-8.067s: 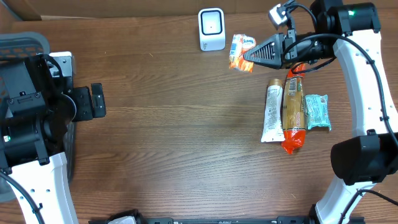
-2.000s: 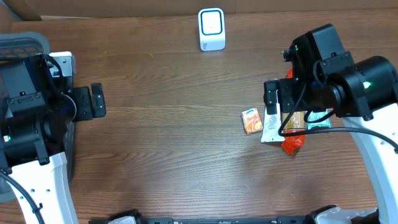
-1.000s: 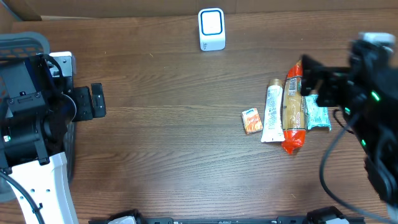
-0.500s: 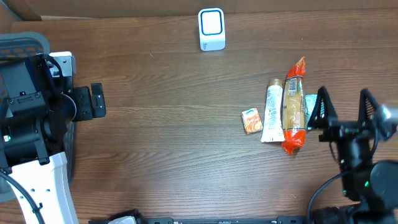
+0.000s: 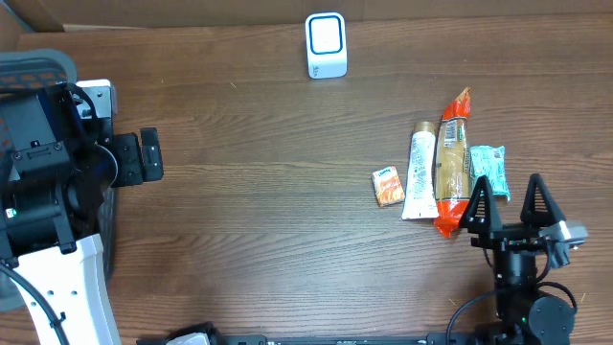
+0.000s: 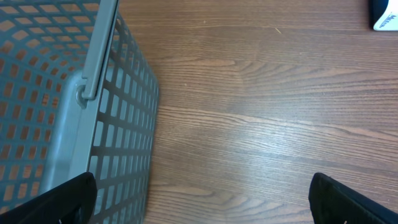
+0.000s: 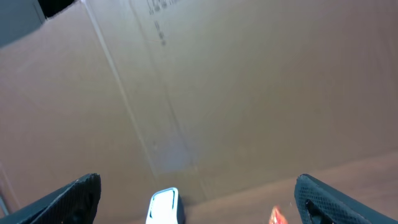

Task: Scan the item barcode

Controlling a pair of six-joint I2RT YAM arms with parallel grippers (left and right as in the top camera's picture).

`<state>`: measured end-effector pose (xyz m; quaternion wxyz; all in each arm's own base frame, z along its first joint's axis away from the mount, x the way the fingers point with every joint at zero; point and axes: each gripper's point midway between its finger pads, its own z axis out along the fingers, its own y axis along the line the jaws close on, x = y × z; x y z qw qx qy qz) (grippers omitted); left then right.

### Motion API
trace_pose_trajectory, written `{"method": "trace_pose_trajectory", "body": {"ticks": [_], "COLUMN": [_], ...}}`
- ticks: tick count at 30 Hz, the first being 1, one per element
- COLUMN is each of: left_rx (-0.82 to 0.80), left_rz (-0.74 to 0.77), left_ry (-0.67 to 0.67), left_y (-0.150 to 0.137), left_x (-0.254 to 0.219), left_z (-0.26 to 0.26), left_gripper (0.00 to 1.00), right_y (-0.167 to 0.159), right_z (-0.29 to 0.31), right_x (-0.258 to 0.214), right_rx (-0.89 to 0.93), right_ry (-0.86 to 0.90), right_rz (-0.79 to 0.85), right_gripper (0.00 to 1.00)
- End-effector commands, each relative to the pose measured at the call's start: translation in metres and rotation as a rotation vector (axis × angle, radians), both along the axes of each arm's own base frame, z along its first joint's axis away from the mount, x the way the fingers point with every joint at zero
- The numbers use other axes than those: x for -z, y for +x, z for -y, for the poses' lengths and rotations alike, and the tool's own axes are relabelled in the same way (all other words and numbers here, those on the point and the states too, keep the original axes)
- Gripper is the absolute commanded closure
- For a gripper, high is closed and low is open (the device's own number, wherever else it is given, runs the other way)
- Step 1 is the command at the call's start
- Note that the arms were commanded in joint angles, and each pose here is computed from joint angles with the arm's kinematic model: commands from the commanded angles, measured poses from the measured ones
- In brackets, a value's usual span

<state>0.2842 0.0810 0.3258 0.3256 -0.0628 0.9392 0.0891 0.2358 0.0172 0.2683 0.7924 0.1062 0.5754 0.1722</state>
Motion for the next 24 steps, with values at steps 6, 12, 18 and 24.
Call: {"method": "trace_pose_trajectory", "body": {"ticks": [6,12,18,24], "left_rx": [0.008,0.008,0.008,0.008], "left_rz": [0.011,0.011,0.011,0.011], "left_ry": [0.006,0.006,0.006,0.006], "left_y": [0.001,0.001,0.001,0.001], "left_x": [-0.004,-0.004,-0.004,-0.004], "left_z": [-0.001,-0.001,-0.001,-0.001], "left_gripper": [0.00,0.00,0.00,0.00], "right_y": [0.003,0.006,0.010,0.010], "right_z": [0.000,-0.001,-0.002,-0.002], "right_x": [0.035,0.053,0.095,0.094], "right_rx": [-0.001,-0.001,-0.002,-0.004], "right_ry": [-0.007,-0.019,-0.047,-0.047], "right_rz": [-0.086,-0.158,-0.327,-0.323], "right_gripper": [0.00,0.00,0.00,0.00]}}
